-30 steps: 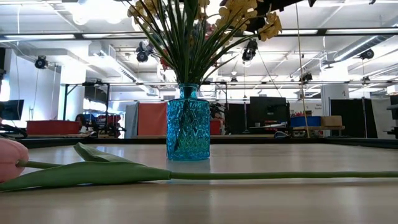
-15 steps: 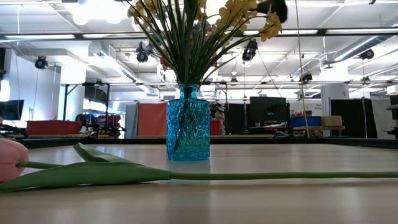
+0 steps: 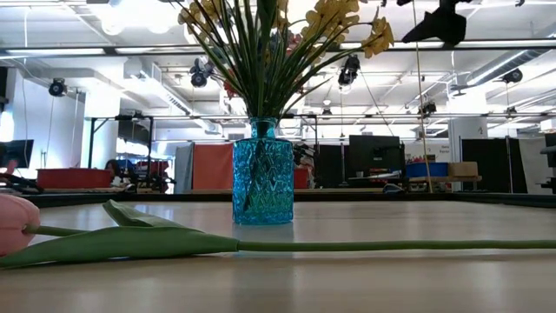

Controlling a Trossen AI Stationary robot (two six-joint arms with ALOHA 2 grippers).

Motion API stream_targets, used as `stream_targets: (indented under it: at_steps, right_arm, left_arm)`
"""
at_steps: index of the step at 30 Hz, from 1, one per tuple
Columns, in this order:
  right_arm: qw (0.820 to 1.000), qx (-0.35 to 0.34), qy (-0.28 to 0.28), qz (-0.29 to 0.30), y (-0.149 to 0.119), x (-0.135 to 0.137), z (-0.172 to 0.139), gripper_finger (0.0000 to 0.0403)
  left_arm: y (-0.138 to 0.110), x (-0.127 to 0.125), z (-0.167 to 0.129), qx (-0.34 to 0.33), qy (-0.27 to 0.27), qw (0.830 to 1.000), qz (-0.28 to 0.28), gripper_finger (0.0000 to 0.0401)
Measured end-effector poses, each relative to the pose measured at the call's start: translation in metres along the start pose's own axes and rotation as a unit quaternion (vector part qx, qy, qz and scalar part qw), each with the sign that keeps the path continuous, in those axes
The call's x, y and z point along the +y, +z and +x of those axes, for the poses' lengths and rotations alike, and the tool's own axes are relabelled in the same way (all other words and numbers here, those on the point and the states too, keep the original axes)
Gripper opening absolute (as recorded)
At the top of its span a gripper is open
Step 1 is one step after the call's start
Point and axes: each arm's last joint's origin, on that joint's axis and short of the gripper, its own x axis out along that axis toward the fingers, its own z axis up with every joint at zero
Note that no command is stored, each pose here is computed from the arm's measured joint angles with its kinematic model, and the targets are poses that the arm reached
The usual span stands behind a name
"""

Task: Sort flowers into vase by color
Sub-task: Put the pink flower into the blue vase

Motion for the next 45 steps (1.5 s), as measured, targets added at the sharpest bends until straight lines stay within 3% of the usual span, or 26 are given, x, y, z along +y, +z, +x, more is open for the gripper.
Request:
stream_targets:
  at_steps: [4,8,12,16,23,32,39,45]
  right_arm:
    - [0.998,0.047,-0.011,-0.037,-0.022,0.027,0.011,0.0327]
    - [0.994,0.091,-0.026,-0.058,-0.053,0.051,0.007,0.0327]
    - [0.987,0.127,0.002,-0.097,-0.094,0.081,0.010,0.0327]
    - [0.981,0.129,0.006,-0.146,-0.136,0.115,0.023,0.0327]
    - [0.979,0.115,0.000,-0.168,-0.190,0.166,0.072,0.0327]
    - [0.969,0.095,-0.041,-0.223,-0.228,0.216,0.133,0.0326]
    - [0.967,0.074,-0.054,-0.240,-0.234,0.245,0.170,0.0326]
    - [0.961,0.070,-0.073,-0.256,-0.236,0.252,0.201,0.0326]
  left_arm:
    - [-0.021,-0.022,-0.007,-0.003,0.026,1.000,0.002,0.0300]
    - [-0.034,-0.038,-0.025,-0.010,0.015,1.000,-0.020,0.0300]
    - [-0.050,-0.044,-0.044,0.019,-0.014,0.998,-0.058,0.0300]
    - [-0.070,-0.052,-0.051,0.051,-0.023,0.994,-0.089,0.0300]
    - [-0.098,-0.072,-0.052,0.136,-0.042,0.984,-0.111,0.0300]
    - [-0.123,-0.102,-0.049,0.209,-0.036,0.974,-0.076,0.0300]
    - [-0.142,-0.125,-0.057,0.221,-0.036,0.972,-0.069,0.0300]
    - [-0.156,-0.137,-0.067,0.225,-0.038,0.970,-0.082,0.0300]
